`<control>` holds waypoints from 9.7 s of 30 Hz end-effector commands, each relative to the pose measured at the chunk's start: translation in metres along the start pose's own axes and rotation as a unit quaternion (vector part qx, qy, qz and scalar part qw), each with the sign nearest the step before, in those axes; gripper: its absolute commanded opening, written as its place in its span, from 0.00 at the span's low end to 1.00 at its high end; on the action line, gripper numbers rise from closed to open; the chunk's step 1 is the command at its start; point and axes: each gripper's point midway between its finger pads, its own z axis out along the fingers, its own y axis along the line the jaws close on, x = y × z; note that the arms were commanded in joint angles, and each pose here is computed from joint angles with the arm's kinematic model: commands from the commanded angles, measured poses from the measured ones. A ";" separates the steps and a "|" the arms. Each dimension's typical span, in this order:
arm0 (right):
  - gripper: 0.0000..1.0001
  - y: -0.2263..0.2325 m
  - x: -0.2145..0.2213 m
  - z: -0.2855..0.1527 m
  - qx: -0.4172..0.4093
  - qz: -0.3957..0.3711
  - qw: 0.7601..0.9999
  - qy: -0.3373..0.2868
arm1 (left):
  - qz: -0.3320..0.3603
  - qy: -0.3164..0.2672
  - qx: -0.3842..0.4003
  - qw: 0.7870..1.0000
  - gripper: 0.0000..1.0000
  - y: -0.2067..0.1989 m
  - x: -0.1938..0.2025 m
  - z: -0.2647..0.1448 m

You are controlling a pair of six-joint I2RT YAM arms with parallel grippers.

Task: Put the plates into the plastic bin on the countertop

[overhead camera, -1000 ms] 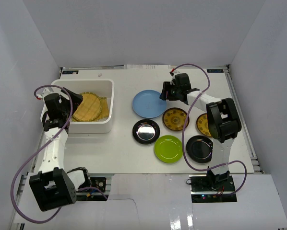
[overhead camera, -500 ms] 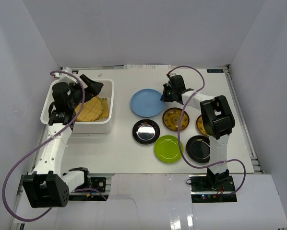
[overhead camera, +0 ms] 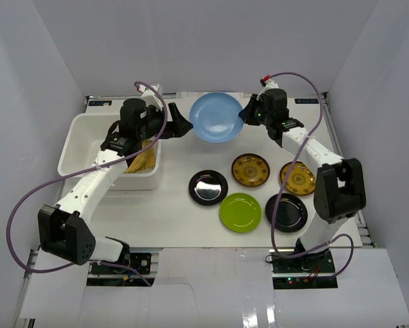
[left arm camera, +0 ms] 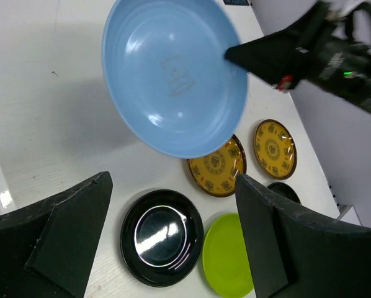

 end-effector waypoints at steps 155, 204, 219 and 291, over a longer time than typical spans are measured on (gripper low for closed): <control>0.08 -0.079 0.117 -0.119 0.001 0.152 0.988 -0.043 | 0.013 -0.126 -0.250 0.960 0.00 0.002 0.135 -0.003; 0.08 0.248 0.033 -0.021 -0.246 -0.038 0.969 -0.006 | -0.131 -0.229 -0.311 0.913 0.98 0.165 -0.038 -0.158; 0.08 0.359 0.078 0.052 -0.267 -0.122 0.956 -0.014 | -0.032 -0.193 -0.031 0.980 0.98 0.009 -0.074 -0.146; 0.44 -0.243 0.187 -0.196 0.224 0.383 0.892 -0.089 | -0.010 0.288 0.004 0.958 0.10 -0.065 0.332 0.034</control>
